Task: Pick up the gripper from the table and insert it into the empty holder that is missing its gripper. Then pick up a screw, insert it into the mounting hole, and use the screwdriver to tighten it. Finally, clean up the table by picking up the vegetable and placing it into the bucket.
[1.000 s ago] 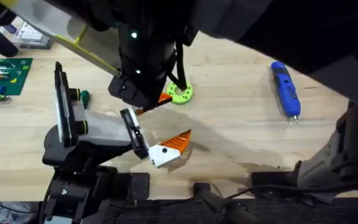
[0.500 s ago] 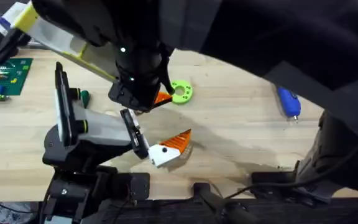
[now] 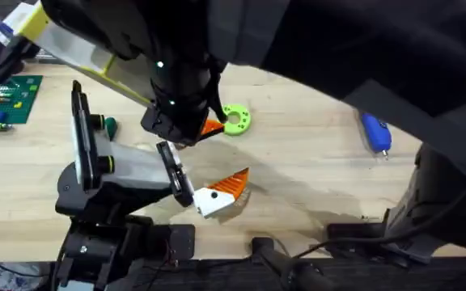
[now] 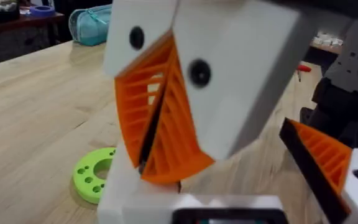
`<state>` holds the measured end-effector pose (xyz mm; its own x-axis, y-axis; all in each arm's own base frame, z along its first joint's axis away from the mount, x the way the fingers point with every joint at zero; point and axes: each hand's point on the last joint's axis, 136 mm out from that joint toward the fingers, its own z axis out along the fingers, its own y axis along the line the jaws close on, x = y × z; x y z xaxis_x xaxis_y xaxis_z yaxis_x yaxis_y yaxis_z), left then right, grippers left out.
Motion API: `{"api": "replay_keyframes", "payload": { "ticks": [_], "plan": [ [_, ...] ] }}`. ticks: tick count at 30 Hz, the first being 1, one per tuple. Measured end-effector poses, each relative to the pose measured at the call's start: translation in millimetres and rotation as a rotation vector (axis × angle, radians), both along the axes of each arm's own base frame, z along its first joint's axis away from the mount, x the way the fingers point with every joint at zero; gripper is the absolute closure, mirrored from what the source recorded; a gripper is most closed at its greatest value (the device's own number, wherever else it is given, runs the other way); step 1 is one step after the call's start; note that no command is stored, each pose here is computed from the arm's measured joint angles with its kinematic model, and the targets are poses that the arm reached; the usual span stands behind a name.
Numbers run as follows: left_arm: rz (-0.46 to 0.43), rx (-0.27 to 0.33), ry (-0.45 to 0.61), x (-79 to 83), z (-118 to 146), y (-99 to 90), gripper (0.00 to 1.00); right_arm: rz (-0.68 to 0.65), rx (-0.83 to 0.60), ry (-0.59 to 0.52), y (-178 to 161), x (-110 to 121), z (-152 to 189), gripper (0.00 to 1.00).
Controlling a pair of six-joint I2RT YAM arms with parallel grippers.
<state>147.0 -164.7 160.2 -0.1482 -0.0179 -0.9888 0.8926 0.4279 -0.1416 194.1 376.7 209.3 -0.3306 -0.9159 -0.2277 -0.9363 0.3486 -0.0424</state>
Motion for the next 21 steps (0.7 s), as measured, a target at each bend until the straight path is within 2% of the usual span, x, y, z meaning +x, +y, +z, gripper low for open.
{"api": "replay_keyframes", "payload": {
  "ticks": [8, 9, 15, 16, 17, 21],
  "plan": [
    [0.000, 0.000, 0.000, 0.0, 0.0, 0.0, 0.014, 0.000, 0.000, 0.000, 0.1, 0.0, 0.0, 0.997],
    [0.000, 0.000, 0.000, 0.0, 0.0, 0.0, 0.014, -0.005, 0.001, 0.001, 0.1, 0.0, 0.0, 0.959],
    [0.002, -0.002, 0.004, 0.3, -0.1, 0.2, 0.015, -0.030, -0.022, -0.041, -9.5, 13.0, 3.1, 0.092],
    [0.001, -0.002, 0.004, 0.2, -0.1, 0.2, 0.015, -0.036, -0.023, -0.046, -11.4, 15.8, 4.1, 0.031],
    [0.001, -0.002, 0.003, 0.2, 0.0, 0.1, 0.015, -0.039, -0.022, -0.047, -12.1, 16.9, 4.5, 0.014],
    [0.001, -0.001, 0.003, 0.2, 0.0, 0.1, 0.015, -0.038, -0.024, -0.053, -12.4, 16.8, 5.3, 0.009]
  ]
}}
